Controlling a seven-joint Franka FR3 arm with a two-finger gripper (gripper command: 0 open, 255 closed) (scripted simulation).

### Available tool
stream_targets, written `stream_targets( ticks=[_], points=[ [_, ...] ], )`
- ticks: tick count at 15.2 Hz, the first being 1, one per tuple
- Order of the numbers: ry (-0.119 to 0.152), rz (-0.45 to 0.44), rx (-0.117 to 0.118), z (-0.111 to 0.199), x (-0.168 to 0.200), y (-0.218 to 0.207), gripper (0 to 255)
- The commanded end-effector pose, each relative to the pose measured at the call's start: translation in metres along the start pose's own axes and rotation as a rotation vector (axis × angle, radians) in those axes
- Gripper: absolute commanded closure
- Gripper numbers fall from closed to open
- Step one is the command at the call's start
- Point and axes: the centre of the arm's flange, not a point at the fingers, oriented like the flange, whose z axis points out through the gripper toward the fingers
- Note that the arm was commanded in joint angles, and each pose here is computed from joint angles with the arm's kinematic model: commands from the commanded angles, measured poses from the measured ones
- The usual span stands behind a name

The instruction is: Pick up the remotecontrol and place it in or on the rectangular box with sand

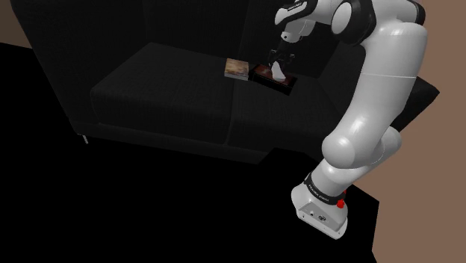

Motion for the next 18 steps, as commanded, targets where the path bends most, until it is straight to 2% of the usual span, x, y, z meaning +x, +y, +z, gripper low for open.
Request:
stream_targets(
  ticks=[1,8,9,14,18],
  points=[
    [0.001,0.0,0.0,0.006,-0.001,0.0,255],
    [0.001,0.0,0.0,0.006,-0.001,0.0,255],
    [0.001,0.0,0.0,0.006,-0.001,0.0,0],
    [0.001,0.0,0.0,0.006,-0.001,0.0,0],
    [0.001,0.0,0.0,-0.044,-0.001,0.0,0]
  ],
)
